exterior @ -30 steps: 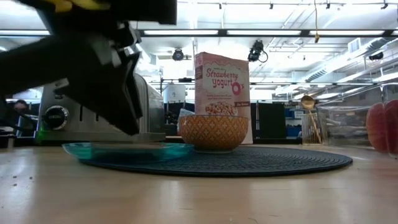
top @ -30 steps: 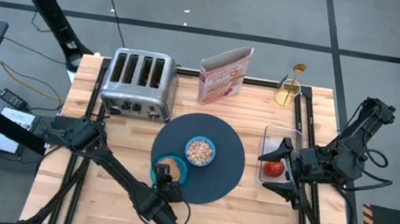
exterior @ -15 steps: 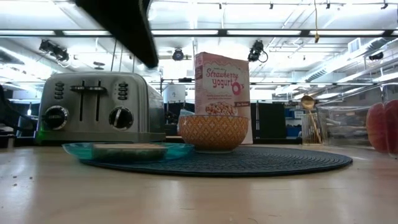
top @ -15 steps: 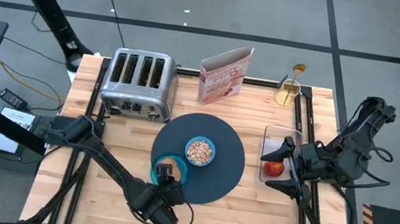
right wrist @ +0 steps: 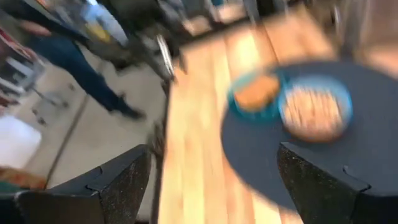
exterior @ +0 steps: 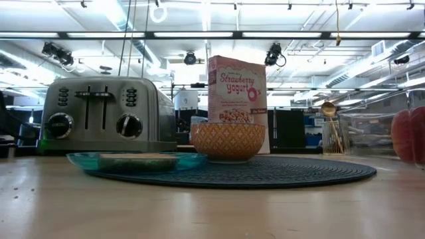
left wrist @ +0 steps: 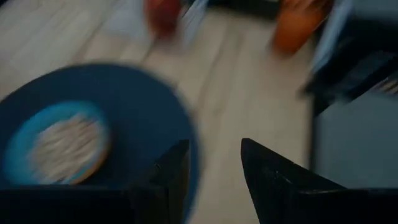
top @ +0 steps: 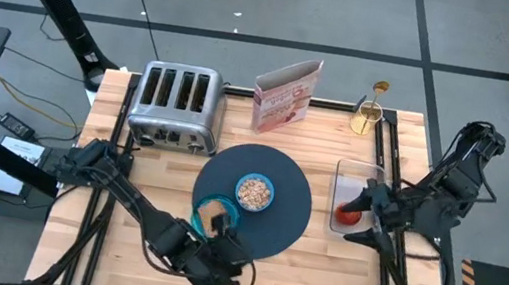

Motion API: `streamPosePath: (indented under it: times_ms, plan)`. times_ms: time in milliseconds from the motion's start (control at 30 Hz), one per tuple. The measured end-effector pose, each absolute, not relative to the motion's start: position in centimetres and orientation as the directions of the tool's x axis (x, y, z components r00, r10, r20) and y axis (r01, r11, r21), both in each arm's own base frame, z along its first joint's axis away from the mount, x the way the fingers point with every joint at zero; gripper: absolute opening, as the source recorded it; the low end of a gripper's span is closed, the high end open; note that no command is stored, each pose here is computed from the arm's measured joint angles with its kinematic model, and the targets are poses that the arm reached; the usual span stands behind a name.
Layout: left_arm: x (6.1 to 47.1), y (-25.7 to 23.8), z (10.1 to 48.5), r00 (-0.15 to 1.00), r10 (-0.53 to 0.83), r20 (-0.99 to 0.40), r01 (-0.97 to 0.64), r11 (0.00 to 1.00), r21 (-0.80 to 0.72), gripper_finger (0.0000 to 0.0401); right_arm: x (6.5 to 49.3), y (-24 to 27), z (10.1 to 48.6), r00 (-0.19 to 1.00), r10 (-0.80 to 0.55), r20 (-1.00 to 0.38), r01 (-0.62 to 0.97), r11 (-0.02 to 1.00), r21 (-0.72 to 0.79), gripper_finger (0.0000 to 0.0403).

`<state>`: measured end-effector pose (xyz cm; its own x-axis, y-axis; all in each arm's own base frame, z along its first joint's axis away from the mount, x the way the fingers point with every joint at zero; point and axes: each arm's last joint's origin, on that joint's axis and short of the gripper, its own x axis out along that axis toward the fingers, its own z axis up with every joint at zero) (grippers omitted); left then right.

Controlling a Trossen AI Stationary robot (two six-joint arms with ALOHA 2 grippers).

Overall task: Arrange a breakfast setting
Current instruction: Put the red apple on the blue table mat to the top left of the blue bowl

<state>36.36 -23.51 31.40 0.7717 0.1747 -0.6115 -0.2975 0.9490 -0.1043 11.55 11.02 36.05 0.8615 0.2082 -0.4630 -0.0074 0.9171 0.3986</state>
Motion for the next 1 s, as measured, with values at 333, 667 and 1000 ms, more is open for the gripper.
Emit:
streamPosePath:
  times_ms: [333,667,1000]
  plan:
    - [39.7,-23.3,34.4,0.947,0.092,-0.309,-0.178,0.948,-0.263,0.015,9.0,9.1,32.4,0.489,0.132,-0.862,0.446,0.811,0.377,0.0347]
    - [41.6,-20.3,35.2,0.959,0.154,-0.237,-0.206,0.955,-0.215,0.0151,9.2,8.2,31.5,0.47,-0.024,-0.882,0.589,0.753,0.294,0.0347]
    - [41.8,-18.5,36.1,0.956,0.186,-0.227,-0.217,0.969,-0.119,0.0151,10.6,6.6,28.8,0.208,-0.023,-0.978,0.778,0.609,0.151,0.0375]
